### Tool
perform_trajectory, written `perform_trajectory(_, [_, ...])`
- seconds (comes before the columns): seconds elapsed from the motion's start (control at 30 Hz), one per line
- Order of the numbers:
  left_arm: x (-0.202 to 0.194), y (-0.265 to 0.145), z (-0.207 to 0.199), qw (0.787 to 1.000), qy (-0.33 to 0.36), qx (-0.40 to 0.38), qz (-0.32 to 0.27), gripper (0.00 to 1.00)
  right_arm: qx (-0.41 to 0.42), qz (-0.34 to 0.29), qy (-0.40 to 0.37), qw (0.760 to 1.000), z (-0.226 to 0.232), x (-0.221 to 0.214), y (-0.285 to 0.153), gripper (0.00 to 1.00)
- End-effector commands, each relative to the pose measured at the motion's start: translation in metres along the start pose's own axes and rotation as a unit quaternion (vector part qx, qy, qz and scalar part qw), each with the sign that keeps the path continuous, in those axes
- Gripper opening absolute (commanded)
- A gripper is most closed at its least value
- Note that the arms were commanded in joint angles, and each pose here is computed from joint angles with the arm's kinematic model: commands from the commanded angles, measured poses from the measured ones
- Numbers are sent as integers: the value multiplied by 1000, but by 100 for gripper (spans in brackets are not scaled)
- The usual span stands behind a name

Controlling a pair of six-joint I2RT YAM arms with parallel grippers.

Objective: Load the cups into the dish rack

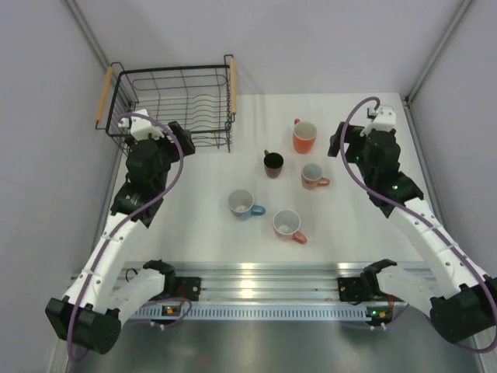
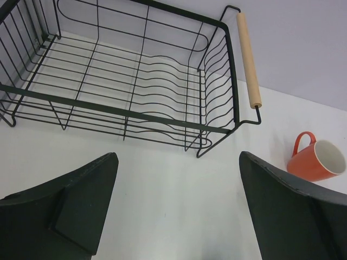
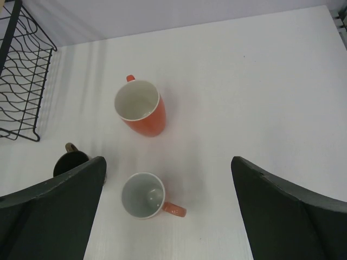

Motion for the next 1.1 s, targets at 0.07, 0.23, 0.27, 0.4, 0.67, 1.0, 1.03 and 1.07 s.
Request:
perform_trajectory(0.07, [11,-2,0,999,-5,-1,-32,99,-2,-44,8,999,-4,23,-6,99])
perform_trajectory(0.23, [12,-3,1,999,-10,2,-36,99,16,-34,2,999,5,22,3,99])
perform_trajectory(0.27, [12,-3,1,999,-10,1,-36,99,19,-23,-1,1000,8,17,10,99])
perform_trajectory(0.4, [6,-2,-1,1000,-6,-8,-25,99,22,25,-12,999,16,10,32,99])
perform_trajectory(0.67, [-1,7,-4,1000,1,-12,-6,99,22,127,-50,990,32,13,118,99])
perform_trajectory(1.0, [-5,12,-2,1000,10,-6,-2,99,20,236,-54,970,37,-49,174,95])
perform_trajectory(1.03, [-7,14,-1,1000,11,-4,0,99,22,241,-53,969,38,-55,177,95])
perform_trajectory(1.07, [-8,14,-1,1000,10,-6,0,99,24,247,-54,967,39,-64,182,95])
Point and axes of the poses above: each gripper's point midway between its finger pads, its own y axis out along the fingers, its own z axis along the line the jaws close on, x = y × z, the point moved 2 cm from there along -y, back along the fingers, and after that the axes turned 13 degrees about -y, right-handed, at the moved point
